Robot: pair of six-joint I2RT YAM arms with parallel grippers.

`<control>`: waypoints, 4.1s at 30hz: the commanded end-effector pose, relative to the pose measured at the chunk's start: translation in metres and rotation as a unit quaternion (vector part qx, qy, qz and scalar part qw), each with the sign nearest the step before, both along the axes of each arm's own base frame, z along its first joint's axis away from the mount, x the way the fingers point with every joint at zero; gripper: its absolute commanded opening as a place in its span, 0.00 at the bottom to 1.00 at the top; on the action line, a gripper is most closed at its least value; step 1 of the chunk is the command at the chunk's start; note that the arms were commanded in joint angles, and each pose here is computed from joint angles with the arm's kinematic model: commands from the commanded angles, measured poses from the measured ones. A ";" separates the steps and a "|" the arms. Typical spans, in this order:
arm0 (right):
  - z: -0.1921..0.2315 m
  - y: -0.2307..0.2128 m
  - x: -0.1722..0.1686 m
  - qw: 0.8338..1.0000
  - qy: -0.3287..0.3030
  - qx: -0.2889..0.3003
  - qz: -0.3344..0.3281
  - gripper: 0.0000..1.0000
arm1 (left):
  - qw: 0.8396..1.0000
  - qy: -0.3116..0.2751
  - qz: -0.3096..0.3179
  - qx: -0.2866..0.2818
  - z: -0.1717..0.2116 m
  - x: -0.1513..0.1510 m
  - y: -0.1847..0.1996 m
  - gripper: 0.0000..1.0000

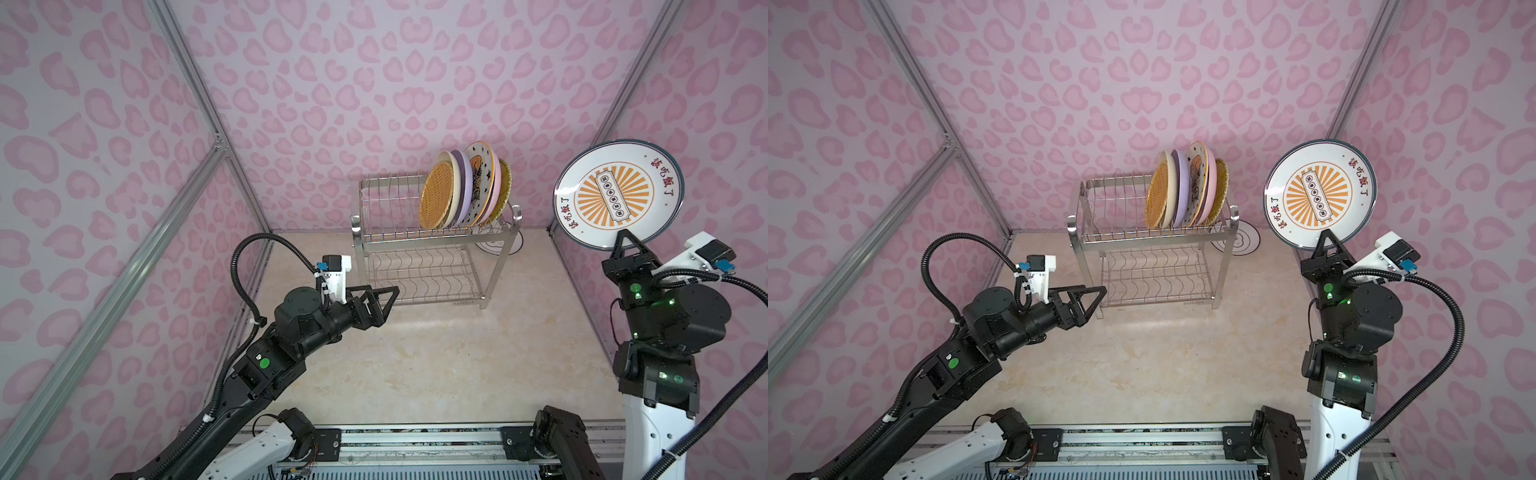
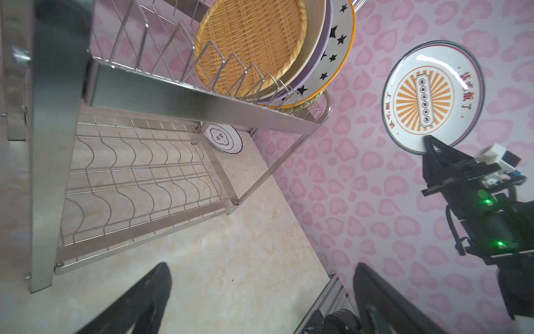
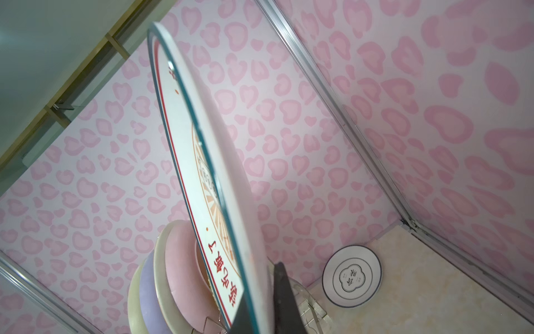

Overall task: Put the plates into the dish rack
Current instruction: 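Carry the sunburst plate toward the left gripper with the right gripper, then grasp the plate rim with the left gripper while right gripper opens below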

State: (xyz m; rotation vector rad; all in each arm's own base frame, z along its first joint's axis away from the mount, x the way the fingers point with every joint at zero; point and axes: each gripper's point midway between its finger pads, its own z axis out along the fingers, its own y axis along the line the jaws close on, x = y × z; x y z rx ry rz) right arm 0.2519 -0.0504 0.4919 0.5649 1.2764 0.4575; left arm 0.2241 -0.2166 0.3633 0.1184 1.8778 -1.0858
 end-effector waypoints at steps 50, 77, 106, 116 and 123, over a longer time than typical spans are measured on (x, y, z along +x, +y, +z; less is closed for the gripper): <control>0.019 0.259 -0.077 0.796 -0.059 -0.601 -0.035 0.00 | 0.912 0.040 -0.162 -0.375 0.168 -0.028 -0.031 0.92; -0.005 0.282 -0.079 0.753 -0.069 -0.650 -0.078 0.00 | 0.901 0.075 -0.161 -0.396 0.163 -0.010 -0.043 0.73; -0.018 0.296 -0.084 0.716 -0.096 -0.682 -0.116 0.00 | 0.910 0.148 -0.100 -0.374 0.134 -0.002 -0.036 0.14; -0.014 0.295 -0.085 0.740 -0.070 -0.662 -0.096 0.68 | 0.927 0.089 -0.110 -0.347 0.161 -0.006 -0.035 0.03; -0.018 0.278 -0.093 0.788 -0.036 -0.615 -0.008 0.99 | 0.954 -0.014 -0.091 -0.284 0.212 -0.009 -0.026 0.03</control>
